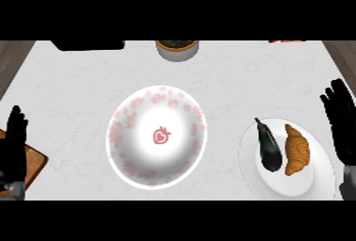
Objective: Pick the eggplant from the plate and place it in the bowl
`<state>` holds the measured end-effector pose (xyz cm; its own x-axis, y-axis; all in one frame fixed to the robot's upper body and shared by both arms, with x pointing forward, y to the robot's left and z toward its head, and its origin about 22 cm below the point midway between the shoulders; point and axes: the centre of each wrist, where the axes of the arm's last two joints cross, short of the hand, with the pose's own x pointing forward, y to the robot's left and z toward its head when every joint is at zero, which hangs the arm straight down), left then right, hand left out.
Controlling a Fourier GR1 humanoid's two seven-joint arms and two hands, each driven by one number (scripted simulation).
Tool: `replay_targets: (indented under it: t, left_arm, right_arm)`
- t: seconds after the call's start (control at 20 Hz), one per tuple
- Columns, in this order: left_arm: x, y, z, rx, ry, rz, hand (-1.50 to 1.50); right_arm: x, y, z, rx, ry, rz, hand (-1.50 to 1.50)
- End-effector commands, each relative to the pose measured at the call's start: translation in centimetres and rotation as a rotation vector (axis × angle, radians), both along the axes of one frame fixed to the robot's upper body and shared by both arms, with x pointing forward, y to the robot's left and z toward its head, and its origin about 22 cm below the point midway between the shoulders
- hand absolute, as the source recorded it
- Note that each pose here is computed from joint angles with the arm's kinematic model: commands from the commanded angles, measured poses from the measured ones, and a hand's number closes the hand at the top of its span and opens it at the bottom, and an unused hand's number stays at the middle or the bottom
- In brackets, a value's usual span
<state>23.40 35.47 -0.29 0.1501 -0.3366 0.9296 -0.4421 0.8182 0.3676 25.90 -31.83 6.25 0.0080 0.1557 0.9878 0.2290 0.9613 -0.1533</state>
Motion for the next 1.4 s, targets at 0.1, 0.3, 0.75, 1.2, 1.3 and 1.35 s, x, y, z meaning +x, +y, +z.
replay_targets:
  t: [0.1,0.3,0.75,1.2,1.3,1.35]
  left_arm:
    - [3.2,-2.5,2.7,-0.072,0.032,-0.263,0.0]
    - [3.5,-5.1,3.6,-0.139,0.037,-0.431,0.0]
    - [5.9,-7.2,6.2,-0.261,0.121,-0.565,0.0]
    - [5.6,-5.7,6.3,-0.244,0.129,-0.569,0.0]
    - [5.8,-5.7,6.2,-0.266,0.134,-0.567,0.0]
    - [5.6,-6.2,7.0,-0.251,0.146,-0.58,0.0]
  right_arm:
    - [0.6,0.7,-2.9,0.064,0.092,-0.056,1.5]
    - [-0.7,-2.3,-1.4,-0.546,0.14,0.132,1.5]
    - [-4.3,7.2,-6.6,-0.392,-0.076,-0.055,-1.5]
    - [-2.2,6.7,1.3,-0.689,0.3,-0.091,-1.5]
    - [-0.6,8.0,3.2,-0.738,0.384,-0.041,-1.5]
    - [-0.6,8.0,3.9,-0.768,0.436,-0.027,-1.5]
